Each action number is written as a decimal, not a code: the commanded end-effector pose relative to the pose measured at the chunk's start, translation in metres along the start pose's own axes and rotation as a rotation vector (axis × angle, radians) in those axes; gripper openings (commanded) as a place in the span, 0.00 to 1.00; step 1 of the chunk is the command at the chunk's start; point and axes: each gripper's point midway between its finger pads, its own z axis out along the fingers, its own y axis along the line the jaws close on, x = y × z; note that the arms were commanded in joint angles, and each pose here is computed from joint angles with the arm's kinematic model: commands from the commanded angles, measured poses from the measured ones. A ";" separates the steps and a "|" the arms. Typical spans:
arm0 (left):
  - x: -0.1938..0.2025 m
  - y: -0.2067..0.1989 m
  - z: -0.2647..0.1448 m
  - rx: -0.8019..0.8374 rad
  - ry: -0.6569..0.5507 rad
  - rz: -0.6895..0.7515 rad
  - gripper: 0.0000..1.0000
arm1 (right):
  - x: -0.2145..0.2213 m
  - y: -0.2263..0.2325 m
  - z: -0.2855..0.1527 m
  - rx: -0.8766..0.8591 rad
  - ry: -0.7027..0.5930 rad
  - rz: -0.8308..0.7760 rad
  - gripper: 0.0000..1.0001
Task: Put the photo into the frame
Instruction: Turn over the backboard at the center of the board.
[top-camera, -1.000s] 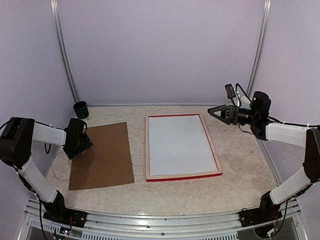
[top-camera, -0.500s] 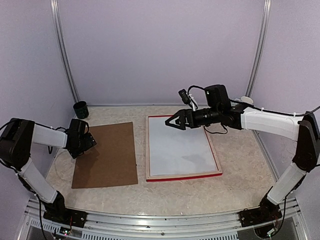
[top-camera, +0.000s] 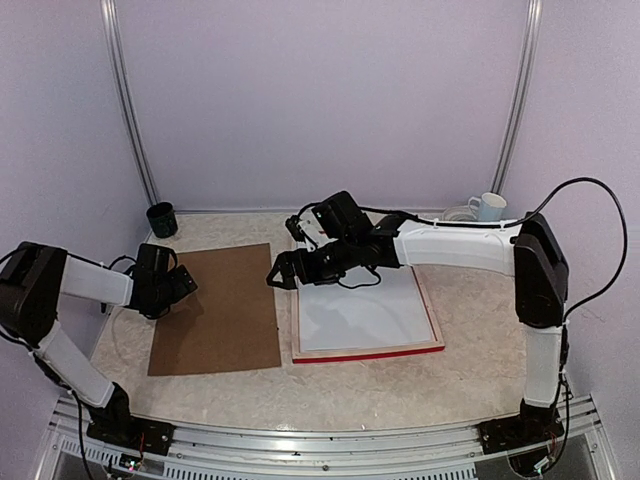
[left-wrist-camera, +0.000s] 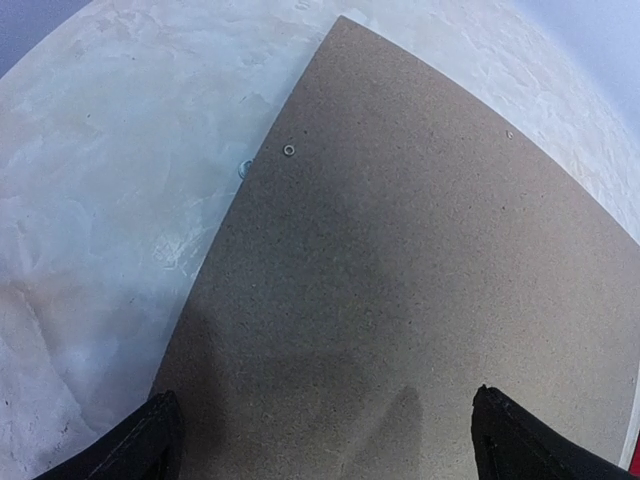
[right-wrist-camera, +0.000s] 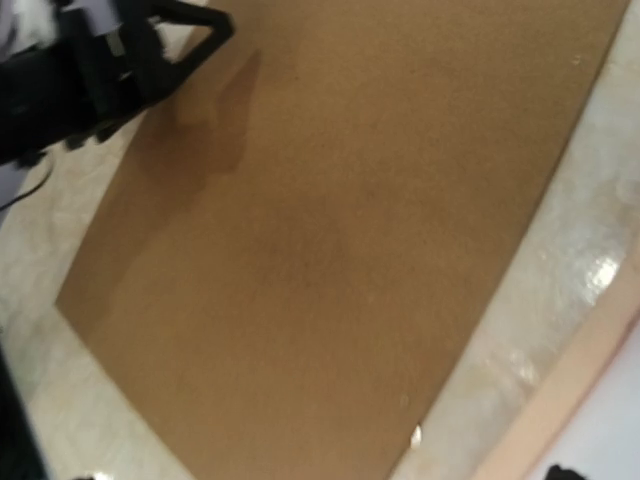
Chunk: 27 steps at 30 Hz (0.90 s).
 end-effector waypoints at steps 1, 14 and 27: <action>0.027 -0.005 -0.001 0.065 0.087 -0.001 0.99 | -0.006 -0.001 0.025 0.071 0.013 0.054 0.96; 0.018 -0.015 -0.015 0.152 0.025 0.002 0.99 | 0.006 -0.010 0.097 0.145 0.066 0.155 0.95; -0.017 0.011 -0.037 0.009 -0.141 -0.023 0.99 | 0.029 -0.019 0.121 0.175 0.109 0.210 0.94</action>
